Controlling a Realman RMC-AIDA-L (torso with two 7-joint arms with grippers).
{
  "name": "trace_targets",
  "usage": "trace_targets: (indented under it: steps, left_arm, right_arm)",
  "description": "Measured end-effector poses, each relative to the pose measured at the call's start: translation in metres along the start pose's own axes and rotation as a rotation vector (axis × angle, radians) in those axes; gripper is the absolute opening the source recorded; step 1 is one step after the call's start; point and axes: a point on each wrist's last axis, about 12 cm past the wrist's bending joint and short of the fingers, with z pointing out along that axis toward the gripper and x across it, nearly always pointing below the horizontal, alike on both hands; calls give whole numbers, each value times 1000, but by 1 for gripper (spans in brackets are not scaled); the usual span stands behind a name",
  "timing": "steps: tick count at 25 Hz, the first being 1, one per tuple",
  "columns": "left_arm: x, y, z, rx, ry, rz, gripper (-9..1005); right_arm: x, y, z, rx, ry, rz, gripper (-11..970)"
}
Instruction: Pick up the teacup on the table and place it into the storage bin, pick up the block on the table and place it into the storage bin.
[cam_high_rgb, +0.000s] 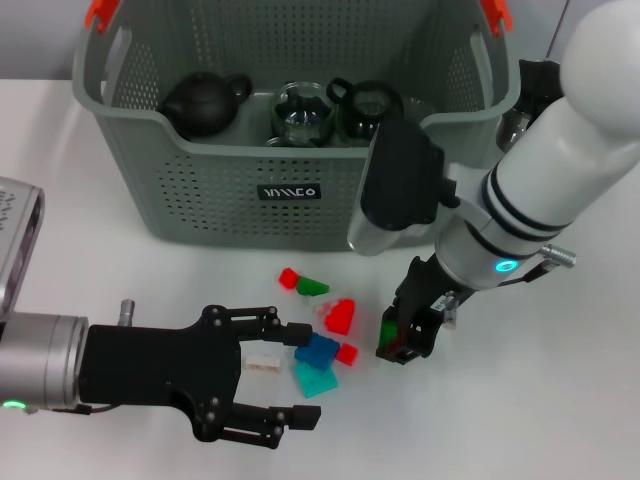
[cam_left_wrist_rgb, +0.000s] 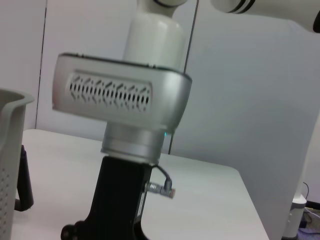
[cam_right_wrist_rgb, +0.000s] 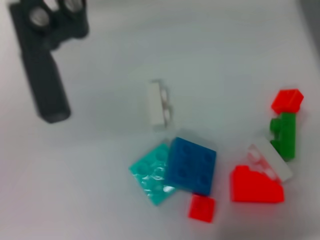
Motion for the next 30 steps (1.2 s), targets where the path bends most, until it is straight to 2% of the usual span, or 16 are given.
trace_targets:
  steps: [6, 12, 18, 24, 30]
  left_arm:
    - [0, -1, -1, 3, -1, -1, 814]
    - [2, -2, -3, -2, 2, -2, 814]
    - [4, -3, -5, -9, 3, -1, 814]
    - [3, -3, -4, -7, 1, 0, 814]
    - [3, -2, -4, -9, 2, 2, 814]
  right_arm:
    - [-2, 5, -42, -46, -82, -6, 426]
    - [-4, 6, -99, -26, -203, -7, 426]
    - [-11, -8, -138, 46, -369, 26, 426]
    - [-25, -32, -151, 204, -529, 81, 425]
    - [-38, -64, -137, 322, -600, 176, 425]
